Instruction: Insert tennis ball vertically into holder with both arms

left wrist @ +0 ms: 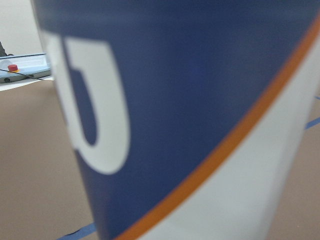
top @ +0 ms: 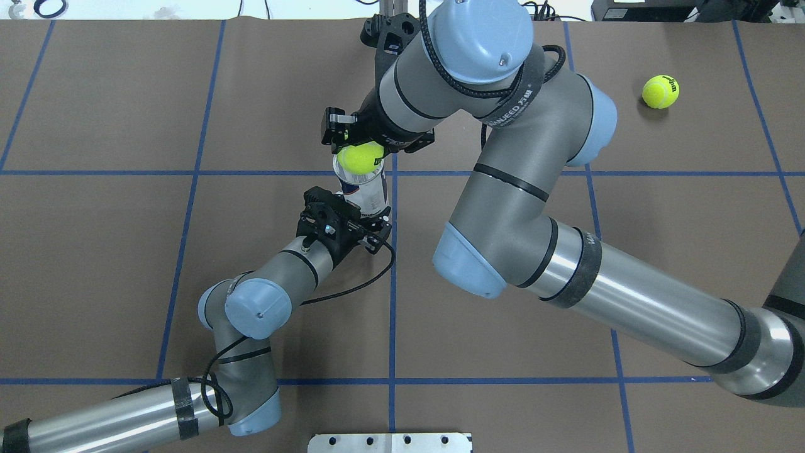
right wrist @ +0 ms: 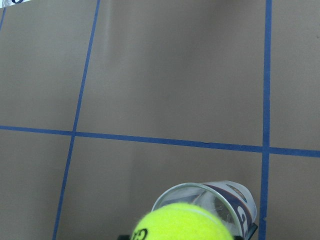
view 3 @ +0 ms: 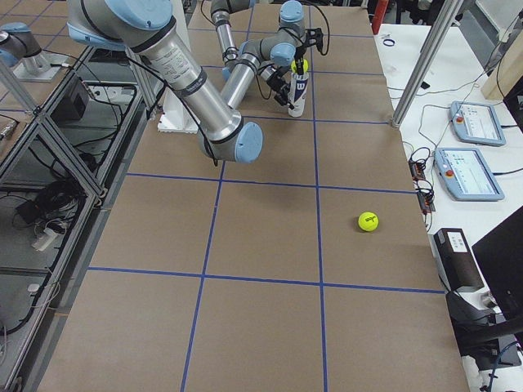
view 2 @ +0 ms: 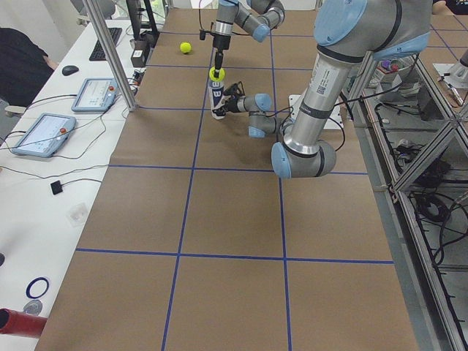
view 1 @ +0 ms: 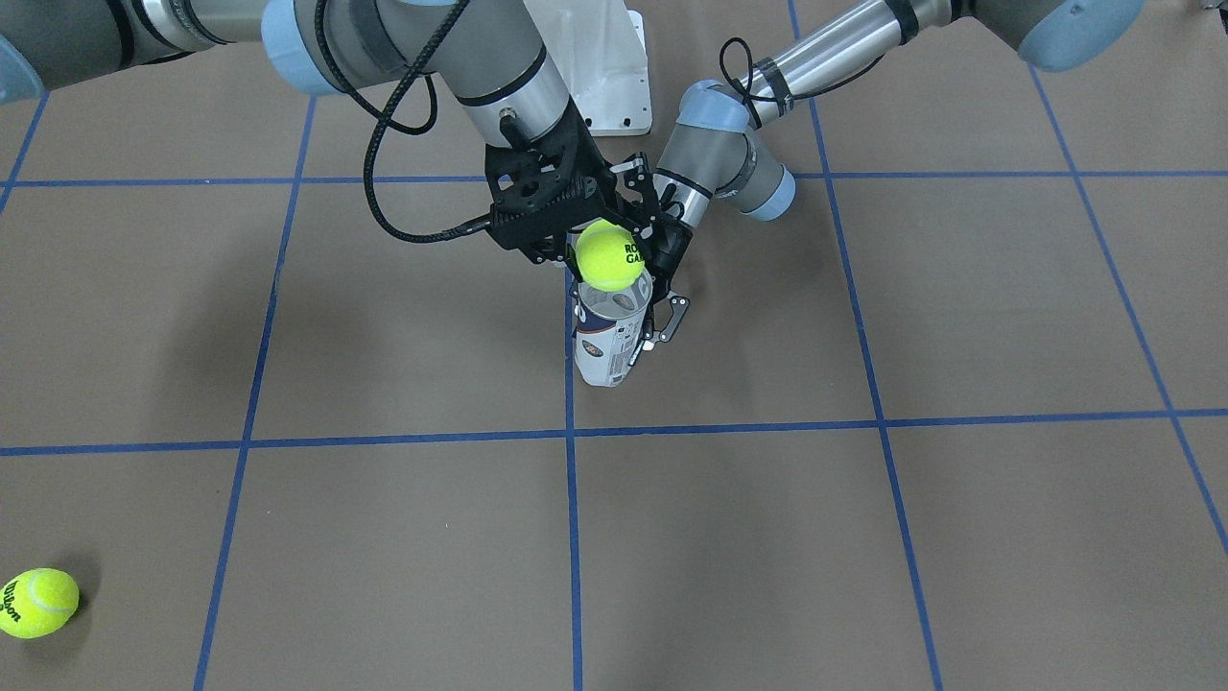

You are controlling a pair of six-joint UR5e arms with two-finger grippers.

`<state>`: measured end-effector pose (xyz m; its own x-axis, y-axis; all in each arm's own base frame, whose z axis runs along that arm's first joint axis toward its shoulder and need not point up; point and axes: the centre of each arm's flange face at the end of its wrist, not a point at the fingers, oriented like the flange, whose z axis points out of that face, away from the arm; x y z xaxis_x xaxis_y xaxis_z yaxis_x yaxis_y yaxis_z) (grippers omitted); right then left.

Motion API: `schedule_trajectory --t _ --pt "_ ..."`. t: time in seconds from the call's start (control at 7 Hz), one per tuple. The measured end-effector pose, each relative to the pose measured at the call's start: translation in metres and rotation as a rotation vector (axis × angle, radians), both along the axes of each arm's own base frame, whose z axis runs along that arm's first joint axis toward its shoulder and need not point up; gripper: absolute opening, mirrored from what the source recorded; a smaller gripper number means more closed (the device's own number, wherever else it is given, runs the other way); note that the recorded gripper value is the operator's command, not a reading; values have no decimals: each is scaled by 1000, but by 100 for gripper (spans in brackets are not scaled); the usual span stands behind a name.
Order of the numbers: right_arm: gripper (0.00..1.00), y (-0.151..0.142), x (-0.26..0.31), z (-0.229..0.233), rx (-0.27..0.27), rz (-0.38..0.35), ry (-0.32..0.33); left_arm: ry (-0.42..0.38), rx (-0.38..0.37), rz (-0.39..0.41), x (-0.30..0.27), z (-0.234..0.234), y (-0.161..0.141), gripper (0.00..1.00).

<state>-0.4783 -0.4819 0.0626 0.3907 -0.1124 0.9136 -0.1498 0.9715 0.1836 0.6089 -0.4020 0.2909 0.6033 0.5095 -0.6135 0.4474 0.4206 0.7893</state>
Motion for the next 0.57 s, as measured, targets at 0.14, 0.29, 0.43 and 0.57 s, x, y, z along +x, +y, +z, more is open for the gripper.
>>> schedule_trajectory --t 0.14,0.29,0.43,0.57 --pt "0 0 0 0 0 0 1 1 0 0 0 -1 0 80" --pt "0 0 -1 0 0 0 1 2 0 0 0 -1 0 80" --pt "0 -1 -1 1 0 2 3 4 0 0 0 -1 0 80" --pt "0 -2 -2 1 -1 5 6 7 1 0 -1 -3 0 80"
